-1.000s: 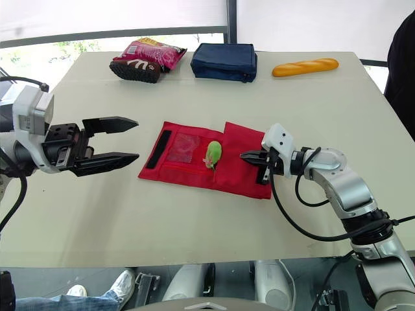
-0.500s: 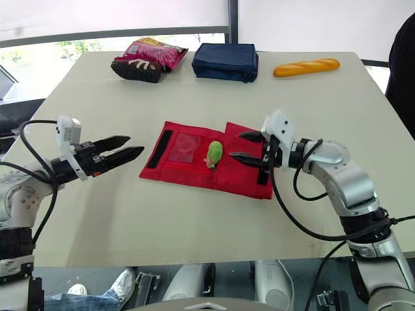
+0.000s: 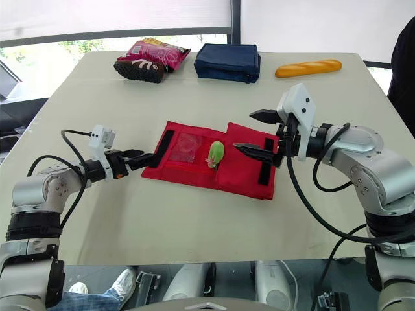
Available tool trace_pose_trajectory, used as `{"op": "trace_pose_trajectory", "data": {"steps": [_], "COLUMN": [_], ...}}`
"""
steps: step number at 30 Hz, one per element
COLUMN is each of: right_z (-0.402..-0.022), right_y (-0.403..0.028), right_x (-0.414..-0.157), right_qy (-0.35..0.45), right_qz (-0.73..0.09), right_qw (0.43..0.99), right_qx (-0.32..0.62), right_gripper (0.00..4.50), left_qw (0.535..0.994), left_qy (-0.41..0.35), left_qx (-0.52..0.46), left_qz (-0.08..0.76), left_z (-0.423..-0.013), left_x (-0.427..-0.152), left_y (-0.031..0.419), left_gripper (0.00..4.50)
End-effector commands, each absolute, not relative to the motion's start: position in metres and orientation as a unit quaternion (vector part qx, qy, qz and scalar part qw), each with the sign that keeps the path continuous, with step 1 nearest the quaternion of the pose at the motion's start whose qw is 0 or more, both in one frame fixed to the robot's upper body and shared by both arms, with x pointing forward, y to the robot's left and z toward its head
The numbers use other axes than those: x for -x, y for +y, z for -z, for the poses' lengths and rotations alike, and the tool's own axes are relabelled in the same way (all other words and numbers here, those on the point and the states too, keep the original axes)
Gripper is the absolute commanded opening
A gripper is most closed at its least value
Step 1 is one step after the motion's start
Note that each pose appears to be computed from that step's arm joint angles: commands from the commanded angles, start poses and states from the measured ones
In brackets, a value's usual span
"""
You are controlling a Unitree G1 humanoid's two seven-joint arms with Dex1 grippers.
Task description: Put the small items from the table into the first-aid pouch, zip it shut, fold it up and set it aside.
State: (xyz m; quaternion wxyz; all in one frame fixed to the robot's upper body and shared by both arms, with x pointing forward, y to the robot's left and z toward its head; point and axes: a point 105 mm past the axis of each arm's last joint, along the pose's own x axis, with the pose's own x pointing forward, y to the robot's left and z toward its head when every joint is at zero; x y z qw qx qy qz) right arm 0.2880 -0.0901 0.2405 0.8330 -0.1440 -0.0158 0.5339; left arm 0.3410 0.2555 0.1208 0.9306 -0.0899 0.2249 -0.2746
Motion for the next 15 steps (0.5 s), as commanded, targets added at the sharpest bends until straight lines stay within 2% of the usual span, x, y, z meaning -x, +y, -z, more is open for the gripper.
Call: {"op": "trace_pose_trajectory", "data": {"steps": [1, 3, 4, 7, 9, 10, 15], "right_z": [-0.249, -0.248, -0.247, -0.245, -0.243, -0.242, -0.238], "right_y": [-0.092, -0.093, -0.092, -0.090, -0.088, -0.087, -0.084], "right_x": [-0.281, -0.279, -0.278, -0.274, -0.271, -0.270, -0.269], "right_qy": [-0.038, -0.042, -0.044, -0.047, -0.048, -0.048, -0.047], "right_qz": [-0.530, -0.533, -0.537, -0.551, -0.561, -0.564, -0.575], "right_qw": [0.833, 0.828, 0.825, 0.815, 0.809, 0.806, 0.799], "right_qx": [0.158, 0.166, 0.170, 0.173, 0.171, 0.171, 0.169], "right_gripper": [4.50, 4.50, 4.50, 4.50, 4.50, 4.50, 4.50], "left_qw": [0.906, 0.905, 0.905, 0.902, 0.902, 0.903, 0.907], "left_qy": [0.258, 0.247, 0.242, 0.236, 0.235, 0.234, 0.238], "left_qx": [0.125, 0.143, 0.150, 0.165, 0.169, 0.171, 0.169], "left_qz": [0.312, 0.316, 0.316, 0.321, 0.321, 0.316, 0.303], "left_z": [-0.112, -0.118, -0.120, -0.126, -0.127, -0.128, -0.131], "left_x": [-0.327, -0.326, -0.325, -0.320, -0.316, -0.314, -0.299], "left_y": [0.242, 0.243, 0.244, 0.246, 0.250, 0.254, 0.273], "left_gripper": [3.86, 2.93, 2.60, 1.03, 0.27, 0.03, 0.03]}}
